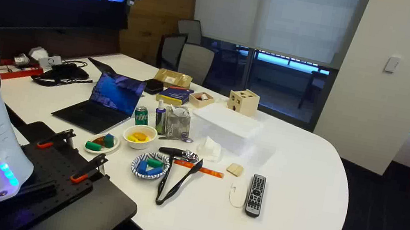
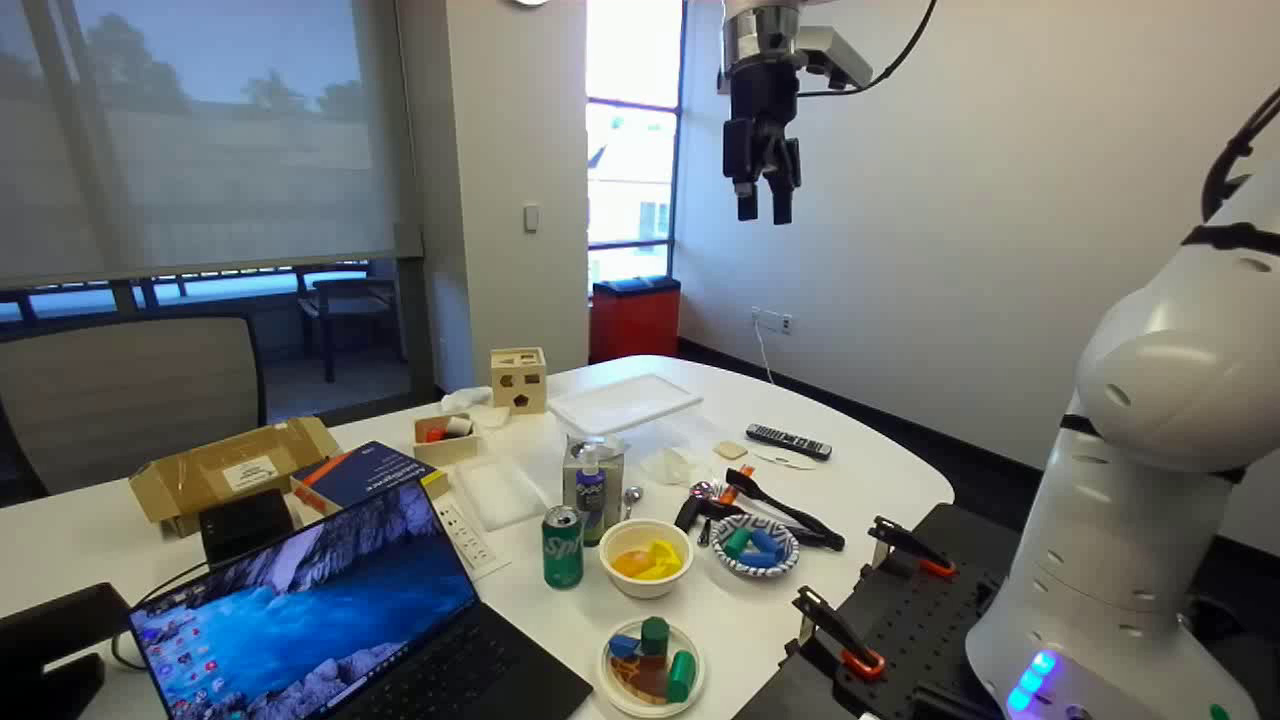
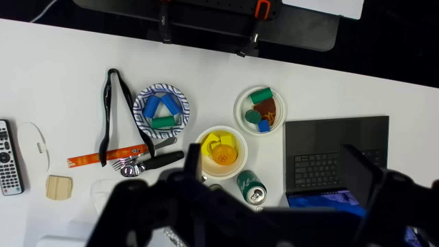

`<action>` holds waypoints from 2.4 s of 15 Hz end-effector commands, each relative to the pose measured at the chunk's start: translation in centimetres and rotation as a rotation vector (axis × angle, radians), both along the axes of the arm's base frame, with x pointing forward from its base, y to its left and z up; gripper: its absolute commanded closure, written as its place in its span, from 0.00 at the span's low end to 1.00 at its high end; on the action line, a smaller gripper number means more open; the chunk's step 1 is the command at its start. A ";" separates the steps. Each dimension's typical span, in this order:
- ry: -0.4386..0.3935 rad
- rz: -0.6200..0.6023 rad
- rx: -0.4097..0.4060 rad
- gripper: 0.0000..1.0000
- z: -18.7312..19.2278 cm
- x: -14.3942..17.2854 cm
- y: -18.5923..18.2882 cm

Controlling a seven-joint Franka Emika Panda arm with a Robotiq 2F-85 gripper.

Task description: Remove lid from the bottle and put it on the table

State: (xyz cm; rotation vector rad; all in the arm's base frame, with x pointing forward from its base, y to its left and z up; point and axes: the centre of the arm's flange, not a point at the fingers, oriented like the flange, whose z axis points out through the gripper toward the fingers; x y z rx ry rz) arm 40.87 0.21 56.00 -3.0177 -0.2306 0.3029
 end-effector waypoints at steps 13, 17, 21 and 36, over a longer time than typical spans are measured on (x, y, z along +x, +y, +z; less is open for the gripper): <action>-0.024 -0.093 -0.044 0.00 -23.0 14.8 6.4; -0.055 -0.087 -0.052 0.00 -28.2 16.4 7.5; -0.119 -0.077 -0.052 0.00 -31.1 18.5 8.0; -0.102 -0.066 -0.057 0.00 -39.1 25.7 7.1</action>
